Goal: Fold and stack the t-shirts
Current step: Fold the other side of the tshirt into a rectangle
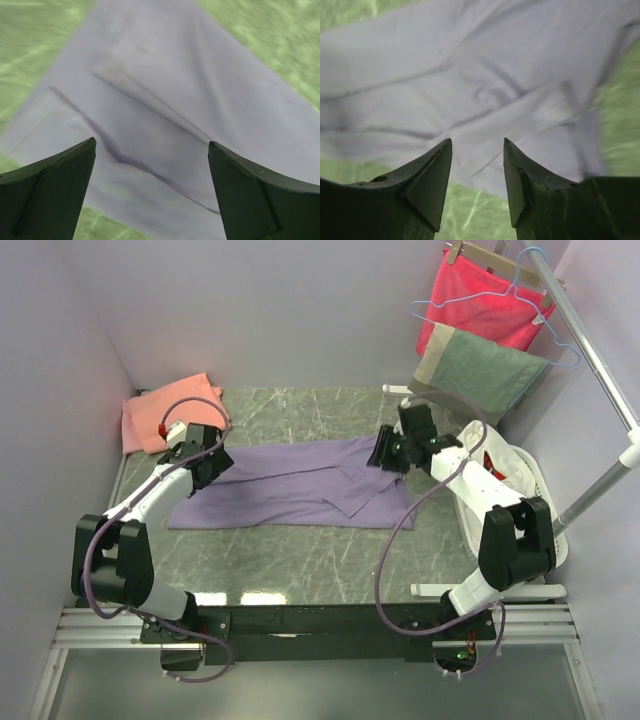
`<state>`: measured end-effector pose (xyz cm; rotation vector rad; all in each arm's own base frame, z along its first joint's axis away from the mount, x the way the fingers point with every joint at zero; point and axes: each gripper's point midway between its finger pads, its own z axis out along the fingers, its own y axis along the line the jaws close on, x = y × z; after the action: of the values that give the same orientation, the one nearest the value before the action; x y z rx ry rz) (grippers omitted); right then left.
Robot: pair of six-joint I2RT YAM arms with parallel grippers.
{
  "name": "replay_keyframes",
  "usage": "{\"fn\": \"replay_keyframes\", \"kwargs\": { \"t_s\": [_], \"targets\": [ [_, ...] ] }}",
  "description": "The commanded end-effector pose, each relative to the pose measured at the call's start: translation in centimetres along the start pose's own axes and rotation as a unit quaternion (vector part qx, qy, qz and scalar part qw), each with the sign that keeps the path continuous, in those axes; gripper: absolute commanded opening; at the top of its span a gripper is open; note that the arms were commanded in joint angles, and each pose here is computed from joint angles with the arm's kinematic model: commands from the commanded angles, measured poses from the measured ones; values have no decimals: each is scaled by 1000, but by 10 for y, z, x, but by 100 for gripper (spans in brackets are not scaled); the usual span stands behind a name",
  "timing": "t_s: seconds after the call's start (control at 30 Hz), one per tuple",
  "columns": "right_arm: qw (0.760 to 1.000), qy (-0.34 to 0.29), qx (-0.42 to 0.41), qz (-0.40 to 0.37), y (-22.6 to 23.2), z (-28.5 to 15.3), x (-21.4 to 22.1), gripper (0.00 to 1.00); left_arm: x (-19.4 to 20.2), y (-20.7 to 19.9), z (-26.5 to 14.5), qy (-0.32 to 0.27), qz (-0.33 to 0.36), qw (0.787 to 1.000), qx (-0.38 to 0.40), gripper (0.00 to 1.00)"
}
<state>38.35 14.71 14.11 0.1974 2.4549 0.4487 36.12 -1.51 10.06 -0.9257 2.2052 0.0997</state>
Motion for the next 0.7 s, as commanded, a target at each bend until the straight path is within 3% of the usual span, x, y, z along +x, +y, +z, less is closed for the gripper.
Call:
{"fn": "replay_keyframes", "kwargs": {
  "t_s": [0.0,0.23,0.67],
  "targets": [
    [990,56,-126,37,47,-8,51,52,13,-35,-2,35,20,995,95,99],
    [983,104,-137,57,58,3,109,51,32,-40,7,64,43,990,115,99],
    [988,117,-67,75,40,25,134,50,43,-41,11,85,51,989,113,99]
  ]
}}
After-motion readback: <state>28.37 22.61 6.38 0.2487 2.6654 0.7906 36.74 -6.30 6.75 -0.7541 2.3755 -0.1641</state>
